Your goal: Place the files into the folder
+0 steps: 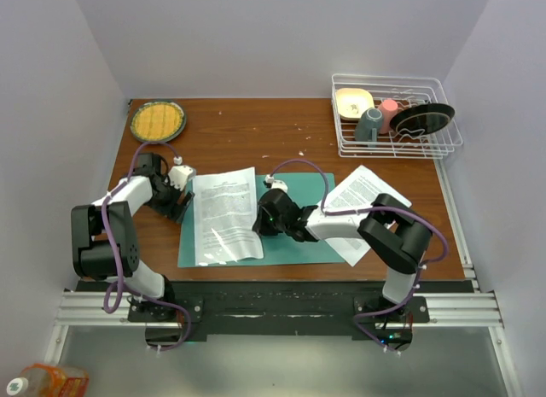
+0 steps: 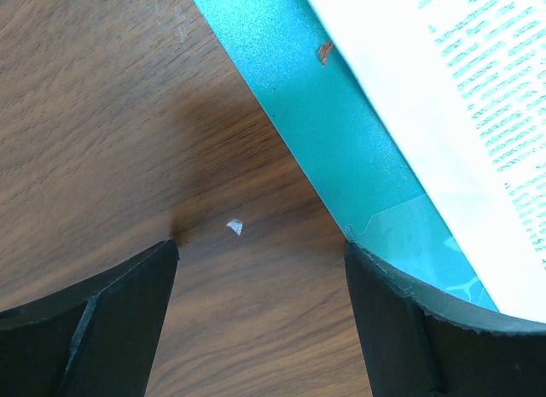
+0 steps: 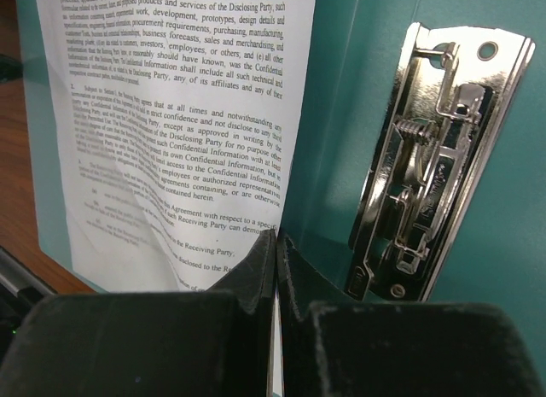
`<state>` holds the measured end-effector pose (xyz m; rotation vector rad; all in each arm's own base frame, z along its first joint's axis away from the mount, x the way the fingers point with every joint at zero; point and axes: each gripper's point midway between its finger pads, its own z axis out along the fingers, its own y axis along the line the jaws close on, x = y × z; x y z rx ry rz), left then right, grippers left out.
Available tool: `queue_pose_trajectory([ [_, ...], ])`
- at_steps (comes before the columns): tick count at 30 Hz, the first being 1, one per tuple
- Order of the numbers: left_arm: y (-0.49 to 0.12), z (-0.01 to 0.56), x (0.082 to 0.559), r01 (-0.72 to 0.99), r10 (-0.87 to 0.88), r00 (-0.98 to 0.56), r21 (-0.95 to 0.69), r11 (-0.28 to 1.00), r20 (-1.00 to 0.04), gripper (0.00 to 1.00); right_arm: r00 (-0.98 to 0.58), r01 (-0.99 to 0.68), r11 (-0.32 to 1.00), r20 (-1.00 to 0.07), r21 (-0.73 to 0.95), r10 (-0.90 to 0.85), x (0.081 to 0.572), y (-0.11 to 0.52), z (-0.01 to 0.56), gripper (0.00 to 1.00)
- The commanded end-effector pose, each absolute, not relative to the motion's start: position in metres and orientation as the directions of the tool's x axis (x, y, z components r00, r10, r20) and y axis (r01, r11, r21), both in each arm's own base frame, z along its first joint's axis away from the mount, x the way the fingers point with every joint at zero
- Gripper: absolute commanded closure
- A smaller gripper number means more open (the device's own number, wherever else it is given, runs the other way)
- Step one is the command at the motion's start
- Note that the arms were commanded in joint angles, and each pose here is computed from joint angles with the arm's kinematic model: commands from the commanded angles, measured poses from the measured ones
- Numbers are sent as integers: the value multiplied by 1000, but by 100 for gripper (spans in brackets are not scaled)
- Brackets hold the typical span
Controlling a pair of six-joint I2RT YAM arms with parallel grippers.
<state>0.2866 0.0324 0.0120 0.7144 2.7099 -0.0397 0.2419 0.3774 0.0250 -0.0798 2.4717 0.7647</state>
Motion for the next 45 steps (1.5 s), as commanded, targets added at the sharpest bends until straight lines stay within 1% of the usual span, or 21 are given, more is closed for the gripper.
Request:
queue_pose_trajectory([
  [1,28,-10,266,501,488,-831,23,865,-266,15,-832,-208,803,-532,558,155,257,398,47,100],
  [5,28,-10,266,502,489,-829,26,865,-269,15,-816,-195,822,-553,535,167,272,389,48,100],
  [9,28,-8,267,500,487,-829,26,866,-276,15,-795,-226,841,-593,492,133,286,388,52,100],
  [19,28,-7,267,499,487,-828,29,866,-277,15,-786,-206,876,-607,435,117,287,375,41,100],
  [26,29,-3,271,494,484,-829,37,869,-280,15,-817,-187,879,-566,438,109,264,364,46,100],
  [31,27,4,276,491,478,-827,32,870,-295,15,-877,-117,895,-468,429,110,250,365,39,100],
  [34,28,11,276,502,490,-818,42,864,-302,15,-890,-118,902,-448,415,90,248,373,39,100],
  [37,31,17,275,528,521,-798,67,847,-302,13,-880,-124,908,-467,400,85,251,376,44,100],
  [38,34,20,274,549,546,-784,80,832,-295,9,-880,-122,910,-467,396,85,251,376,43,100],
  [39,36,26,275,561,562,-769,99,822,-303,8,-879,-119,912,-469,393,88,251,375,44,100],
  [41,44,31,270,592,598,-748,118,797,-288,4,-879,-106,918,-468,381,93,251,371,41,100],
  [45,46,43,261,650,660,-695,143,746,-285,1,-876,-95,920,-470,381,104,250,368,40,100],
])
